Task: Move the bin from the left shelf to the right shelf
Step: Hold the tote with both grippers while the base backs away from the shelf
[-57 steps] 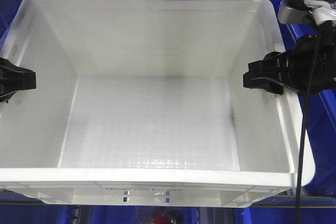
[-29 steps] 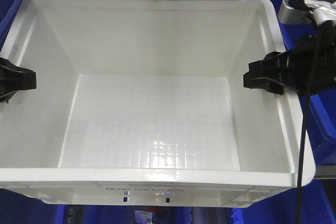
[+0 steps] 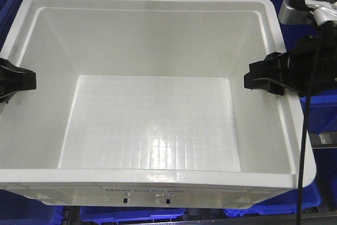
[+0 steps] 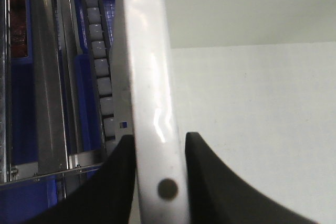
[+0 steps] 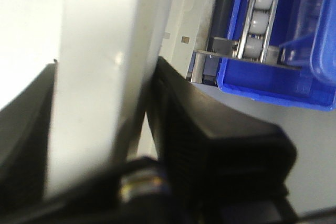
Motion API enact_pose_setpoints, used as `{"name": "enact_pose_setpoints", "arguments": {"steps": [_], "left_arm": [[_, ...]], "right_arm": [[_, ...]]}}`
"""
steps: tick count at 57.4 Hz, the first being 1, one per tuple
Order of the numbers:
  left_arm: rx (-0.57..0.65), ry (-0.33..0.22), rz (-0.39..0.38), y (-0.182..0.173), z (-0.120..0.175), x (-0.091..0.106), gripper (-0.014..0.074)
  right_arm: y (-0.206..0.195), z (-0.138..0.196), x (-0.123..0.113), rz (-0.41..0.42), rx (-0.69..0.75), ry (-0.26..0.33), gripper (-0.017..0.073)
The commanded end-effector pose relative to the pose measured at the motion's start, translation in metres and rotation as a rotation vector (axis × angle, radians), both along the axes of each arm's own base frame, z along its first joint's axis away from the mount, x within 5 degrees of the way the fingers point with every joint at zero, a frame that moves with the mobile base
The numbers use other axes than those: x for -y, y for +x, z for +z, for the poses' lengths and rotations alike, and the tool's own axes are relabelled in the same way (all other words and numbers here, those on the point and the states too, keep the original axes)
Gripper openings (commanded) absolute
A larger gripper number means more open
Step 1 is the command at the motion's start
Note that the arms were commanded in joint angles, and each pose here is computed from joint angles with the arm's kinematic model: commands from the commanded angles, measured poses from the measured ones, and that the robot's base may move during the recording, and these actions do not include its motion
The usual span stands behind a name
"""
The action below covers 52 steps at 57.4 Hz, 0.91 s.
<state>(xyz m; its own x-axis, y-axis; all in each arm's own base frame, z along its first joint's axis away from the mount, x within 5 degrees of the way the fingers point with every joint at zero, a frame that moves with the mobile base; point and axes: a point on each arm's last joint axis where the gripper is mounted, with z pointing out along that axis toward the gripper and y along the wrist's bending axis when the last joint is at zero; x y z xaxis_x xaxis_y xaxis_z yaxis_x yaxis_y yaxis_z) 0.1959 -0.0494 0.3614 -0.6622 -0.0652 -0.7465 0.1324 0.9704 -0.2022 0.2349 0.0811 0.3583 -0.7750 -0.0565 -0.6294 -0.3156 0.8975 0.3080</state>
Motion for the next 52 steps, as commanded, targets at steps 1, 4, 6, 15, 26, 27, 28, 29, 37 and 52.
{"name": "enact_pose_setpoints", "arguments": {"steps": [1,4,6,15,26,27,28,29,37,52], "left_arm": [[0.213,-0.044,-0.028,-0.0032,0.0314,0.003,-0.0008],[0.213,-0.044,-0.028,-0.0032,0.0314,0.003,-0.0008],[0.213,-0.044,-0.028,-0.0032,0.0314,0.003,-0.0008],[0.213,-0.044,-0.028,-0.0032,0.0314,0.003,-0.0008],[0.213,-0.044,-0.028,-0.0032,0.0314,0.003,-0.0008],[0.213,-0.044,-0.028,-0.0032,0.0314,0.003,-0.0008],[0.213,-0.044,-0.028,-0.0032,0.0314,0.003,-0.0008],[0.213,-0.044,-0.028,-0.0032,0.0314,0.003,-0.0008],[0.213,-0.044,-0.028,-0.0032,0.0314,0.003,-0.0008],[0.213,-0.044,-0.028,-0.0032,0.0314,0.003,-0.0008]], "right_arm": [[-0.0021,0.0269,-0.0005,0.001,0.159,0.052,-0.0004],[-0.0021,0.0269,-0.0005,0.001,0.159,0.052,-0.0004],[-0.0021,0.0269,-0.0005,0.001,0.159,0.052,-0.0004],[-0.0021,0.0269,-0.0005,0.001,0.159,0.052,-0.0004],[-0.0021,0.0269,-0.0005,0.001,0.159,0.052,-0.0004],[-0.0021,0.0269,-0.0005,0.001,0.159,0.052,-0.0004],[-0.0021,0.0269,-0.0005,0.001,0.159,0.052,-0.0004],[-0.0021,0.0269,-0.0005,0.001,0.159,0.052,-0.0004],[-0.0021,0.0269,-0.0005,0.001,0.159,0.052,-0.0004],[-0.0021,0.0269,-0.0005,0.001,0.159,0.052,-0.0004]]}}
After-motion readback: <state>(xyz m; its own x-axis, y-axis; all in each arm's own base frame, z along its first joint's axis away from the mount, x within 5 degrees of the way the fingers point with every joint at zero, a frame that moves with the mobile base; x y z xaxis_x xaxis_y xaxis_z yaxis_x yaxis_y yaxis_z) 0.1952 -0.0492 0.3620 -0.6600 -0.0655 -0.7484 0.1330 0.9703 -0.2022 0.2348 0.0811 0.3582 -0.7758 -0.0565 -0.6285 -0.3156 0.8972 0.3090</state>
